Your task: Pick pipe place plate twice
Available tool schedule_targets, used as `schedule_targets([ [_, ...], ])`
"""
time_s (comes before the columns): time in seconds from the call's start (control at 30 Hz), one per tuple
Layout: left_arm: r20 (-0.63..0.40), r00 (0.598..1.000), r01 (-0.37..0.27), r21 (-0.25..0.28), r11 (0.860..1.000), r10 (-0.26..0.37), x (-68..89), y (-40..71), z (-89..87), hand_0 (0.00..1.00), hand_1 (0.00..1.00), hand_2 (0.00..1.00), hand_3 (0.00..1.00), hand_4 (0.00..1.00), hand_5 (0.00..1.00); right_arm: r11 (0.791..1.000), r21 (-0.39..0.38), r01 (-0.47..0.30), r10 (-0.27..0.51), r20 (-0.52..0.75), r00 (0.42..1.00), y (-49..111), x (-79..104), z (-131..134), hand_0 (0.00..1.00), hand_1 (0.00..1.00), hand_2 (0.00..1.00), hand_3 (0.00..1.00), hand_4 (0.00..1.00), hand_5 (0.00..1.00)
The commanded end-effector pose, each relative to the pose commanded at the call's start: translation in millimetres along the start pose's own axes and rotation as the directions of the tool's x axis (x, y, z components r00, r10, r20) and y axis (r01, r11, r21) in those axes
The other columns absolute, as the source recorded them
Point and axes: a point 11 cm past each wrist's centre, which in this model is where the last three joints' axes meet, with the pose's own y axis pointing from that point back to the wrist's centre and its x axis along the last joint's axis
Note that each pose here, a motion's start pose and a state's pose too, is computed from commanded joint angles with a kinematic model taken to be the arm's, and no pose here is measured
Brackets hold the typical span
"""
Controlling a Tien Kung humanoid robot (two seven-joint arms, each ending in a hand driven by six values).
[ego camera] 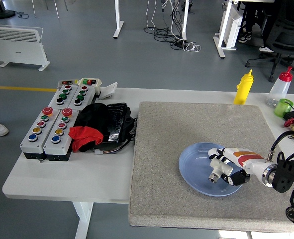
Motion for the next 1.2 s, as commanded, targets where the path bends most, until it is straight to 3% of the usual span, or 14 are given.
schedule_targets([
  [0.4, -0.120, 0.993, 0.027, 0.037, 0.999, -0.022, 6.5, -3.5, -6.3, 0.639, 0.445, 0.509, 0.655, 0.448, 0.998, 1.000, 0.016, 0.017, -0.017, -0.023, 1.000, 1.5, -2.1, -3, 0.857, 0.814, 0.932, 0.902, 0.671, 0.215],
  [0.63, -0.162, 0.986, 0.053, 0.041, 0.998, -0.046, 5.8, -4.7, -8.7, 0.652, 0.461, 0.518, 0.660, 0.457, 0.998, 0.998, 0.051, -0.021, 0.022, -0.015, 1.000, 4.1, 6.0, -8, 0.862, 0.820, 0.939, 0.911, 0.664, 0.225],
  [0.77, -0.172, 0.983, 0.068, 0.043, 0.997, -0.060, 4.0, -4.7, -9.1, 0.652, 0.461, 0.518, 0.660, 0.457, 0.998, 0.994, 0.083, -0.069, 0.067, 0.018, 0.998, 6.1, 14.9, -11, 0.862, 0.820, 0.939, 0.911, 0.664, 0.225],
  [0.93, -0.202, 0.977, 0.071, 0.041, 0.997, -0.062, 4.0, -6.2, -13.9, 0.660, 0.467, 0.527, 0.668, 0.465, 0.998, 0.976, 0.115, -0.185, 0.171, 0.119, 0.978, 10.1, 33.8, -13, 0.860, 0.820, 0.936, 0.913, 0.674, 0.246],
  [1.0, -0.213, 0.976, 0.060, 0.039, 0.997, -0.050, 5.7, -7.5, -17.9, 0.638, 0.416, 0.489, 0.662, 0.478, 0.998, 0.964, 0.108, -0.241, 0.221, 0.168, 0.961, 12.1, 41.7, -10, 0.832, 0.796, 0.919, 0.880, 0.624, 0.218],
  [1.17, -0.228, 0.973, 0.028, 0.036, 0.999, -0.019, 7.0, -6.5, -15.4, 0.638, 0.416, 0.489, 0.662, 0.478, 0.998, 0.931, 0.042, -0.362, 0.334, 0.297, 0.894, 17.9, 56.7, 9, 0.832, 0.796, 0.919, 0.880, 0.624, 0.218],
  [1.2, -0.225, 0.974, 0.029, 0.036, 0.999, -0.020, 6.6, -6.2, -14.9, 0.638, 0.382, 0.479, 0.667, 0.477, 0.998, 0.921, 0.018, -0.389, 0.362, 0.331, 0.872, 19.9, 60.6, 15, 0.820, 0.779, 0.886, 0.837, 0.510, 0.178],
])
